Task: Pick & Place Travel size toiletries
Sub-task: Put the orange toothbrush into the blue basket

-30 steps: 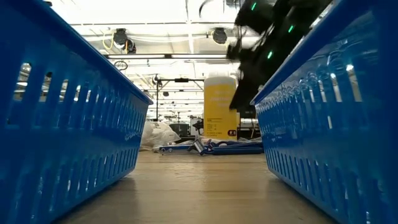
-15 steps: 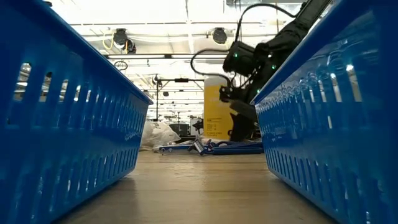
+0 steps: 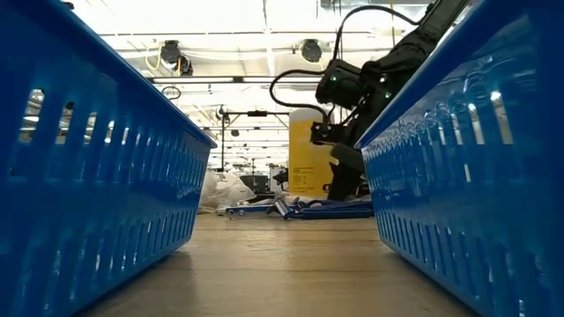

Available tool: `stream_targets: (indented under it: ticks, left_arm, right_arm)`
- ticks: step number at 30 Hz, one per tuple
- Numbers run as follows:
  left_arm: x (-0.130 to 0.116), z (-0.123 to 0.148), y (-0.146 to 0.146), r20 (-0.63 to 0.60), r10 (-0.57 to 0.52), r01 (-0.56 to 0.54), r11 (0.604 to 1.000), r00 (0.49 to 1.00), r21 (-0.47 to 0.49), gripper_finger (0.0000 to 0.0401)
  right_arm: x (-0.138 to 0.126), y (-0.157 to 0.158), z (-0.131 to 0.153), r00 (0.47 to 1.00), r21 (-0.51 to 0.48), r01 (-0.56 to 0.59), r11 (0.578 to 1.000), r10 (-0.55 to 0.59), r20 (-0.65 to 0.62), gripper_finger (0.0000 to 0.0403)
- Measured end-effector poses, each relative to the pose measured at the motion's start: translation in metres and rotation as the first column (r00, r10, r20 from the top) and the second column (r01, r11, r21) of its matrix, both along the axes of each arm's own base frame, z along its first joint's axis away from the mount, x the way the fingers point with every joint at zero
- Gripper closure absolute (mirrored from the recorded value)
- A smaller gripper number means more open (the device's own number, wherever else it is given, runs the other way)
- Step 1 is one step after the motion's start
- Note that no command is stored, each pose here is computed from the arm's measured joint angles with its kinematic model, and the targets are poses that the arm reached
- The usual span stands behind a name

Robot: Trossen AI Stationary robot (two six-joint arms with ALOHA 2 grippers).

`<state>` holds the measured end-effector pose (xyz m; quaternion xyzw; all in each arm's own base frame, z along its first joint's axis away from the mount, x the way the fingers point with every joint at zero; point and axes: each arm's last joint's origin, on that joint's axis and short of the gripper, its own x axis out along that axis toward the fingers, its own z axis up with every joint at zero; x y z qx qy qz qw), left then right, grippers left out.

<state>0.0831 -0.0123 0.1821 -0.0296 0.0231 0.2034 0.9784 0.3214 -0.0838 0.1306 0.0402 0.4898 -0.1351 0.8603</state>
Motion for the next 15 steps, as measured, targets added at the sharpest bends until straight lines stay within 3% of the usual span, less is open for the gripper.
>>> stream_targets:
  ticks: [3,6,10,15]
  left_arm:
    - [0.000,0.000,0.000,0.000,0.000,0.000,1.000,1.000,0.000,0.0162]
    - [0.000,0.000,0.000,0.000,0.000,0.000,1.000,1.000,0.000,0.0162]
    - [0.000,0.000,0.000,0.000,0.000,0.000,1.000,1.000,0.000,0.0162]
    - [0.000,0.000,0.000,0.001,0.000,0.000,1.000,1.000,-0.001,0.0162]
  right_arm:
    - [-0.002,0.005,0.014,1.000,-0.086,0.004,0.996,-0.002,0.018,0.0369]
    - [-0.003,0.012,0.038,0.995,-0.096,0.018,0.995,-0.008,0.104,0.0369]
    - [-0.009,0.032,0.067,0.977,-0.018,0.022,1.000,-0.018,0.214,0.0369]
    - [-0.021,0.075,0.103,0.941,0.164,-0.029,0.986,-0.028,0.338,0.0369]
